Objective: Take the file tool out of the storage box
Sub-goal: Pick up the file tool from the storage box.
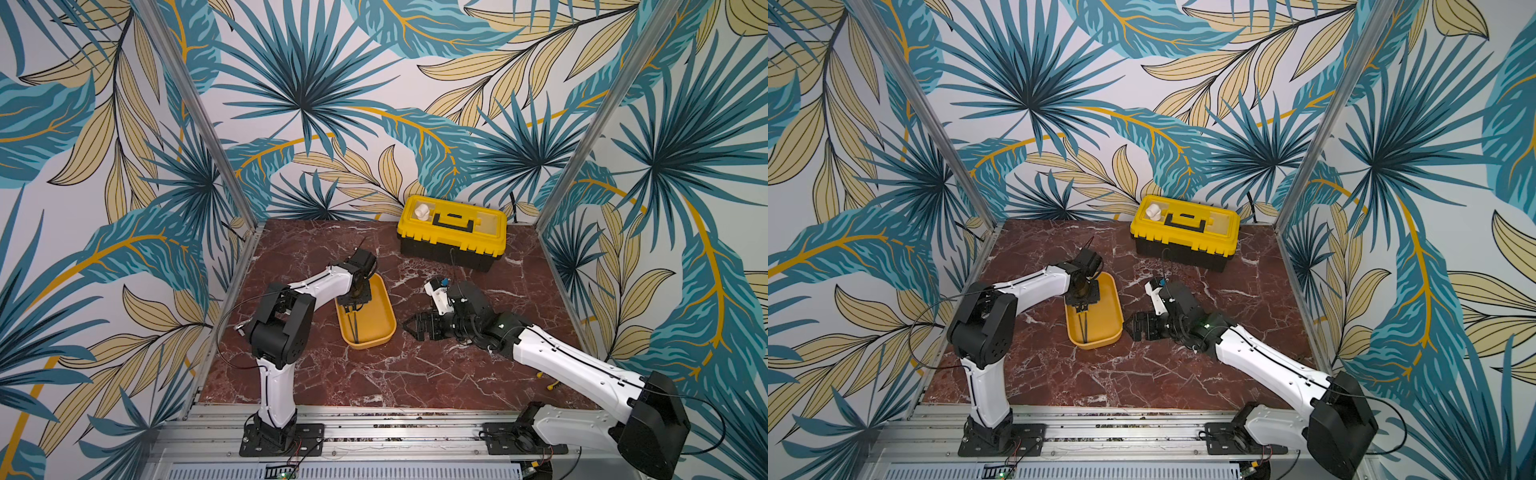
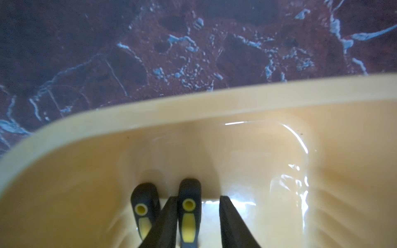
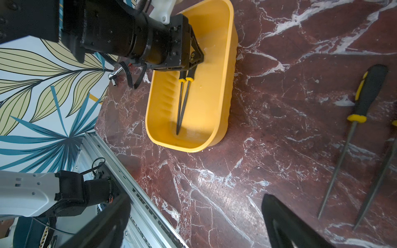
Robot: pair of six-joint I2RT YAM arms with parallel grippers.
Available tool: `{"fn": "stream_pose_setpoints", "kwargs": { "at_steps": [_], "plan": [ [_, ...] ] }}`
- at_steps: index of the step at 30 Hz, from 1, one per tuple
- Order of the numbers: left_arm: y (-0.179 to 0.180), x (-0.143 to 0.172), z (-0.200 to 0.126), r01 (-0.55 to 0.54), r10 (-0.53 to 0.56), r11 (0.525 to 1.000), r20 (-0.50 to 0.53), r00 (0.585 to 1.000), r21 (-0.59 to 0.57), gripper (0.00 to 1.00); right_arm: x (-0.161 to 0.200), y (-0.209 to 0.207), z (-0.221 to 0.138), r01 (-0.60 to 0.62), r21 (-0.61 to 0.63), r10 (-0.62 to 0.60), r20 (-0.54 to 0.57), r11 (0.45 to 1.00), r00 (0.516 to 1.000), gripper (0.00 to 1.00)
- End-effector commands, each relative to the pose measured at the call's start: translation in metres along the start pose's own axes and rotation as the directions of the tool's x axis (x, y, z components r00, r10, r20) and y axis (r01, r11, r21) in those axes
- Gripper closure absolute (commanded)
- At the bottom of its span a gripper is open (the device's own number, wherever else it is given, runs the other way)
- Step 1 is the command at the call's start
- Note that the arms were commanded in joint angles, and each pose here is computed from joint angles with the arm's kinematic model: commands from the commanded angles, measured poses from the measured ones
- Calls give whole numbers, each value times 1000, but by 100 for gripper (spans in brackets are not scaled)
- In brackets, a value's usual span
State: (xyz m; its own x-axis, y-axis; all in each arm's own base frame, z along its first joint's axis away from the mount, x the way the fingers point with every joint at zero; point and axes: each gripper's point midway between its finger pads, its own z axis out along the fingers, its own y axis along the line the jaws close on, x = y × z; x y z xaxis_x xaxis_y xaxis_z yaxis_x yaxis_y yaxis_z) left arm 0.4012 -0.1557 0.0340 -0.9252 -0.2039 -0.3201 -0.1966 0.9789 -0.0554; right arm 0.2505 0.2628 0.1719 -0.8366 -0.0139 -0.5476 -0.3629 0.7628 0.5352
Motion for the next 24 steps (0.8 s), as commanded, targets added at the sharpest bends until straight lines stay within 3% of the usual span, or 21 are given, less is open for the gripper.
{"fn": "stream_pose_setpoints", "kwargs": {
  "at_steps": [1, 9, 17, 19, 24],
  "plan": [
    [-6, -16, -1, 0, -1, 1000, 38, 999, 11, 63, 7, -6, -2, -11, 18, 11, -2, 1000, 1000, 1],
    [-5, -17, 1, -6, 6, 1000, 39, 999, 10, 74, 7, -6, -2, -13, 15, 13, -2, 1000, 1000, 2],
    [-6, -14, 7, -15, 15, 1000, 27, 1000, 9, 75, 8, -7, -3, -14, 18, 14, 0, 1000, 1000, 3],
    [-6, -15, 7, -14, 14, 1000, 28, 1000, 10, 82, 8, -7, -3, -14, 19, 14, -1, 1000, 1000, 3],
    [-11, -19, -3, -13, 11, 999, 44, 999, 44, 88, 7, -6, -2, -17, 15, 17, 2, 1000, 1000, 4]
  ]
}}
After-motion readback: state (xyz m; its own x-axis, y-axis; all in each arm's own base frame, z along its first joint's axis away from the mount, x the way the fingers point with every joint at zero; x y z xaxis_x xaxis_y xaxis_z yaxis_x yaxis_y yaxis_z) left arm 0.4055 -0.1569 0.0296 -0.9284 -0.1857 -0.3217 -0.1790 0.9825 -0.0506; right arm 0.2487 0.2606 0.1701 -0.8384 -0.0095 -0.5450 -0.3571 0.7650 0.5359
